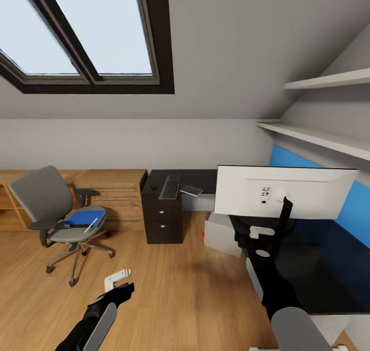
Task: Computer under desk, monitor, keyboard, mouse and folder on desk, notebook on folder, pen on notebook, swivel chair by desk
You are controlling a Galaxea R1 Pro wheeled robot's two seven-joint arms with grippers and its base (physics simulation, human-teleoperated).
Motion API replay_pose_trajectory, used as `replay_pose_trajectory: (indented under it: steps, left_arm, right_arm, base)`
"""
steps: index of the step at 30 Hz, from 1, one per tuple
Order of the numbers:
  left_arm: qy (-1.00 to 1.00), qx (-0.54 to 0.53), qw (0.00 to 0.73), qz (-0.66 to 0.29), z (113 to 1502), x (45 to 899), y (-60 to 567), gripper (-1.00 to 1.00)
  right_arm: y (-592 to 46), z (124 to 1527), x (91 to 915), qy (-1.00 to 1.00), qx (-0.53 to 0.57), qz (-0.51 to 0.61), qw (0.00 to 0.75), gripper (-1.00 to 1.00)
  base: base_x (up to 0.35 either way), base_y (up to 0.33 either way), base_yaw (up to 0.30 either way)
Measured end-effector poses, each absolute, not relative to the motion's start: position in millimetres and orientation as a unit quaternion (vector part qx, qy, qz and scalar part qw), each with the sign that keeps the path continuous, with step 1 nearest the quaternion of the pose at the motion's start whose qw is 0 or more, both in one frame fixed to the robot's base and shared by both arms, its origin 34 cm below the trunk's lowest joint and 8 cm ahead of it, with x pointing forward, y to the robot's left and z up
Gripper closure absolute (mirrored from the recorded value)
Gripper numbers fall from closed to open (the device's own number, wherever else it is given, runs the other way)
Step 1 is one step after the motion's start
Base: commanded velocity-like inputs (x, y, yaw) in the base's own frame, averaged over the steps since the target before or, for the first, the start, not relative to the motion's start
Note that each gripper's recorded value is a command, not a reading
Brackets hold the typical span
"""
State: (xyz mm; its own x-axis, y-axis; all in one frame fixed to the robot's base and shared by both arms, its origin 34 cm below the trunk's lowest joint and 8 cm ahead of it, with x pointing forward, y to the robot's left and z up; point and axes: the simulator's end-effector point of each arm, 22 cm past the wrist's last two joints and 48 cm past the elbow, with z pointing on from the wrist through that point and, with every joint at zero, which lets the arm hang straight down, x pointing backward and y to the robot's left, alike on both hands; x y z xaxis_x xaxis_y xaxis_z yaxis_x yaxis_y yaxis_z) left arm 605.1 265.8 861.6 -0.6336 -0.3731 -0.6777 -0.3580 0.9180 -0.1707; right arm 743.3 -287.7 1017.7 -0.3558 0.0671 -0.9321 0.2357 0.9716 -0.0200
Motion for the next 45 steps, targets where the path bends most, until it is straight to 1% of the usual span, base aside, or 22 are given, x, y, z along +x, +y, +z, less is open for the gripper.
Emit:
replay_pose_trajectory:
  steps: [5,24,28,29,31,33,34,36,41,45]
  left_arm:
    - [0.904,-0.202,0.377,-0.011,861.2,604.8,264.8,-1.0]
    - [0.904,-0.203,0.376,-0.01,860.8,604.6,266.2,-1.0]
    - [0.905,-0.203,0.375,-0.01,859.6,603.8,265.9,-1.0]
    - [0.906,-0.203,0.37,-0.008,855.6,601.2,266.1,-1.0]
    - [0.908,-0.202,0.368,-0.007,853.4,599.9,266.5,-1.0]
    - [0.909,-0.201,0.364,-0.004,850.1,598.0,267.3,-1.0]
    - [0.909,-0.201,0.365,-0.004,850.5,597.7,267.4,-1.0]
    - [0.909,-0.2,0.364,-0.004,849.9,597.6,266.9,-1.0]
    - [0.91,-0.2,0.364,-0.005,849.6,597.6,265.8,-1.0]
    - [0.91,-0.2,0.365,-0.006,850.0,598.0,265.4,-1.0]
  right_arm:
    - [-288.3,1019.2,743.5,0.819,0.093,-0.076,0.561,-1.0]
    - [-291.6,1025.6,744.9,0.815,0.094,-0.078,0.567,-1.0]
    - [-295.7,1042.5,747.6,0.803,0.097,-0.079,0.582,-1.0]
    - [-301.7,1059.8,744.9,0.79,0.101,-0.083,0.599,-1.0]
    - [-305.0,1070.1,742.6,0.782,0.104,-0.084,0.609,-1.0]
    - [-317.2,1137.4,737.0,0.743,0.115,-0.09,0.653,-1.0]
    - [-320.0,1154.2,734.7,0.735,0.119,-0.091,0.662,-1.0]
    - [-325.2,1179.8,734.2,0.73,0.126,-0.095,0.665,-1.0]
    - [-338.2,1309.7,763.8,0.69,0.164,-0.103,0.697,-1.0]
    - [-337.5,1355.1,795.9,0.695,0.182,-0.102,0.688,-1.0]
  base:
    - [0.159,0.001,0.002]
    - [0.006,0.0,0.0]
    - [0.0,0.0,0.0]
    - [0.0,0.0,0.0]
    - [0.0,0.0,0.0]
    - [0.0,0.0,0.0]
    - [0.0,0.0,0.0]
    - [0.0,0.0,0.0]
    - [0.0,0.0,0.0]
    - [0.012,0.0,0.0]
